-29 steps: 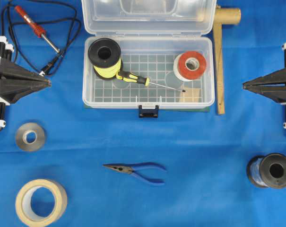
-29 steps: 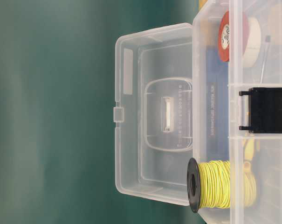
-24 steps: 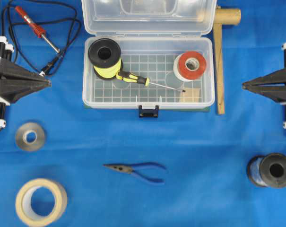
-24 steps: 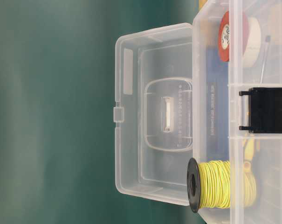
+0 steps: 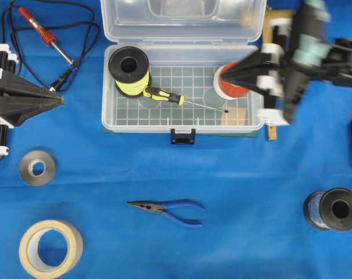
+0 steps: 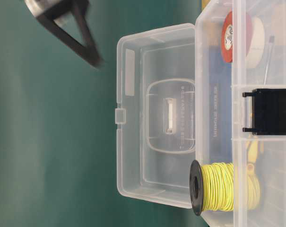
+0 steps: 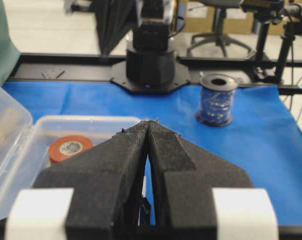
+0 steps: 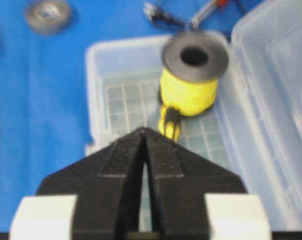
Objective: Pick the screwdriver from the toolbox among several items.
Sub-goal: 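Move the right gripper over the toolbox toward the yellow-black screwdriver, then close the right gripper on the screwdriver handle and lift it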
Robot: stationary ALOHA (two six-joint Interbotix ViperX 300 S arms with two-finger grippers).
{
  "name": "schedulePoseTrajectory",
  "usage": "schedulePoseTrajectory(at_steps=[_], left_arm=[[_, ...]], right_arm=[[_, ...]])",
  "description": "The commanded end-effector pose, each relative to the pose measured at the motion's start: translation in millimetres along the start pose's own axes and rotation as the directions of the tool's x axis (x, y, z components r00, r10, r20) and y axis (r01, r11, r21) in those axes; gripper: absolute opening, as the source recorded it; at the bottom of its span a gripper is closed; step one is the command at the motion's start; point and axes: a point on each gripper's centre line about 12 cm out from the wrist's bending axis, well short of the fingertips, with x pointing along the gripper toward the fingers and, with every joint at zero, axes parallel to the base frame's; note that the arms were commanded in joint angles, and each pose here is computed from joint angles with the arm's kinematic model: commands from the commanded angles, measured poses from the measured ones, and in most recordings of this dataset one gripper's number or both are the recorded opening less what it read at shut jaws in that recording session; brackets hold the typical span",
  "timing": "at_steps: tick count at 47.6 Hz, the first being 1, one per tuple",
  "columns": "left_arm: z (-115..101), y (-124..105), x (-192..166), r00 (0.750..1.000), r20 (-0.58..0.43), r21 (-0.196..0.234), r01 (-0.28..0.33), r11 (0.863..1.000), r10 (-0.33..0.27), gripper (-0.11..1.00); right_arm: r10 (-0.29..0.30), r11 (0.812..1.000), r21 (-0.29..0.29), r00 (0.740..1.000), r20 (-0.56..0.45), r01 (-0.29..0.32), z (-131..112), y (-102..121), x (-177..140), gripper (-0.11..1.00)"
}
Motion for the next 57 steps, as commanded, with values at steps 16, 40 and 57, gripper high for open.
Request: schedulePoseTrajectory(at_steps=[16,40,57], left_arm=[[7.6,5.4,2.2,0.999,0.037,-0.001,-0.027,1.0,0.027,0.01],[7.4,5.7,2.0,0.998,0.048,-0.001,-0.029,1.0,0.029,0.01],[8.3,6.6,0.6,0.998,0.052,-0.001,-0.034,0.999,0.034,0.01]], right_arm=[[-0.089,0.984,0.11,0.93,-0.358,0.137,9.0,-19.0,110.5,0.63],[-0.124,0.971,0.106,0.825,-0.551,0.216,-55.2,-38.5,198.1,0.7],[-0.124,0.972,0.092,0.804,-0.581,0.216,-54.4,-36.1,191.4,0.26]])
